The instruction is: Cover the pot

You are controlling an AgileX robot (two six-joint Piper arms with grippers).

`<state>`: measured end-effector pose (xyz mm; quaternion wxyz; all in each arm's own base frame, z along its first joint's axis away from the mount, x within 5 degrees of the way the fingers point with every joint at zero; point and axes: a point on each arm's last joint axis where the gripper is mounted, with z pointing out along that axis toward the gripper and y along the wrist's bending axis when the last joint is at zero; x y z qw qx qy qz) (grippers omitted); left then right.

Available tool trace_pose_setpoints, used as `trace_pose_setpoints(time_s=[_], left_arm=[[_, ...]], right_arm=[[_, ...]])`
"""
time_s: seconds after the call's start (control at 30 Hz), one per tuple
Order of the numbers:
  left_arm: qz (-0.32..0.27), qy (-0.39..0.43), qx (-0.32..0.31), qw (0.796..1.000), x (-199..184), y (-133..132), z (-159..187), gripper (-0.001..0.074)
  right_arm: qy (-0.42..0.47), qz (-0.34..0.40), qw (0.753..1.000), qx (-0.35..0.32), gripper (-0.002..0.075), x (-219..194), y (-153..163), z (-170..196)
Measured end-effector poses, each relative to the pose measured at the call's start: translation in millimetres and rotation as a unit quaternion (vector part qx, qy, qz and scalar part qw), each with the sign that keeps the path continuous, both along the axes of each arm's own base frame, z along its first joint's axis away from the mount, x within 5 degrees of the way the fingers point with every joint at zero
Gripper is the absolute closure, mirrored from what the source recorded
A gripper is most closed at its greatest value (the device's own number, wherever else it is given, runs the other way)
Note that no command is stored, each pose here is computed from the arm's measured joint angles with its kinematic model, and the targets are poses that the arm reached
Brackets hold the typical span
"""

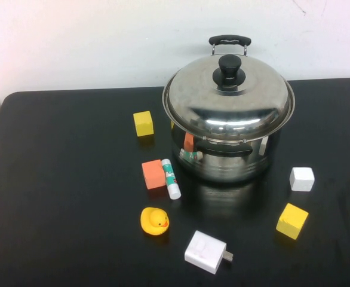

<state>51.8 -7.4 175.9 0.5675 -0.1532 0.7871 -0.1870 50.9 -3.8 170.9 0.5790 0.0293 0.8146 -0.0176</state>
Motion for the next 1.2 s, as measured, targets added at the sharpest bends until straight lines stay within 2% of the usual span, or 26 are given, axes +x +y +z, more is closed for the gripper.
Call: trace_pose_setpoints(time_s=[0.17, 0.4, 0.67, 0.87, 1.2], left_arm=[[-0.001, -0.007, 0.002, 1.0, 0.3, 0.0, 1.2, 0.0736], [-0.032, -0.021, 0.109, 0.993, 0.3, 0.0, 1.2, 0.0736], [-0.035, -0.022, 0.118, 0.992, 0.3, 0.0, 1.2, 0.0736], [-0.044, -0.026, 0.149, 0.987, 0.3, 0.0, 1.2, 0.0736], [-0.045, -0.026, 0.15, 0.987, 0.2, -0.1, 1.1, 0.0736]], right_arm=[[0.0, 0.0, 1.0, 0.0, 0.0728, 0.0, 0.0, 0.0], [0.0, 0.0, 1.0, 0.0, 0.0728, 0.0, 0.0, 0.0], [0.0, 0.0, 1.0, 0.0, 0.0728, 0.0, 0.0, 0.0], [0.0, 0.0, 1.0, 0.0, 0.0728, 0.0, 0.0, 0.0], [0.0, 0.0, 1.0, 0.0, 0.0728, 0.0, 0.0, 0.0]])
